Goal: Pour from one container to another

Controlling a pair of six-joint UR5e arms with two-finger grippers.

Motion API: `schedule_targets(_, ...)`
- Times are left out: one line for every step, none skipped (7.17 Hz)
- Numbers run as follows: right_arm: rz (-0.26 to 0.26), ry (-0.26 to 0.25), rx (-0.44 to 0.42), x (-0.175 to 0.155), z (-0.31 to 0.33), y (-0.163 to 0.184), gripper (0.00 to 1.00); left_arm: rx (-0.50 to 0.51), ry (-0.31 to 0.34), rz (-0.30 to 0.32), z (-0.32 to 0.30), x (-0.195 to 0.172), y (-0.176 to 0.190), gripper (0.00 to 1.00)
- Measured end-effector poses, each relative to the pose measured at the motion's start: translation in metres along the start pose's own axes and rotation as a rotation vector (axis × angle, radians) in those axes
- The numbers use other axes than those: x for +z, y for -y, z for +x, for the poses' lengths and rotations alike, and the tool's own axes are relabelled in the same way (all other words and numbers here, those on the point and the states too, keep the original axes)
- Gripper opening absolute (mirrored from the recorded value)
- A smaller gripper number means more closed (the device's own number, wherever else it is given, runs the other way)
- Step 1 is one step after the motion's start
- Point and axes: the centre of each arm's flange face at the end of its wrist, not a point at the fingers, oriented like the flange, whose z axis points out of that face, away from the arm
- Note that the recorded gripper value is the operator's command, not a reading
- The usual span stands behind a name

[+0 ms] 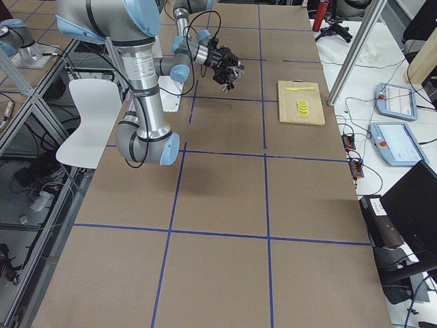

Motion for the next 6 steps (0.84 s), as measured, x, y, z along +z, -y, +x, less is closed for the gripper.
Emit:
schedule_targets(0.0, -0.007, -0.006, -0.0007, 0.0013, 0.0017, 0.0, 0.001, 0.001, -0.002, -0.0004, 0.0005, -0.0009, 0.0)
schedule_targets(0.001, -0.01, -0.006, -0.0012, 0.0023, 0.0034, 0.0, 0.001, 0.001, -0.003, -0.0003, 0.0007, -0.0015, 0.0)
schedule_targets(0.002, -0.011, -0.006, -0.0017, 0.0024, 0.0045, 0.0, 0.001, 0.001, -0.003, 0.0, 0.0007, -0.0019, 0.0)
schedule_targets(0.003, -0.011, -0.006, -0.002, 0.0025, 0.0052, 0.0, 0.001, 0.001, -0.004, 0.0, 0.0009, -0.0023, 0.0)
schedule_targets(0.004, -0.012, -0.005, -0.0022, 0.0029, 0.0062, 0.0, 0.001, 0.0, -0.005, 0.0007, 0.0009, -0.003, 0.0)
schedule_targets(0.005, -0.013, -0.006, -0.0026, 0.0035, 0.0072, 0.0, 0.001, -0.001, -0.006, 0.0012, 0.001, -0.0035, 0.0)
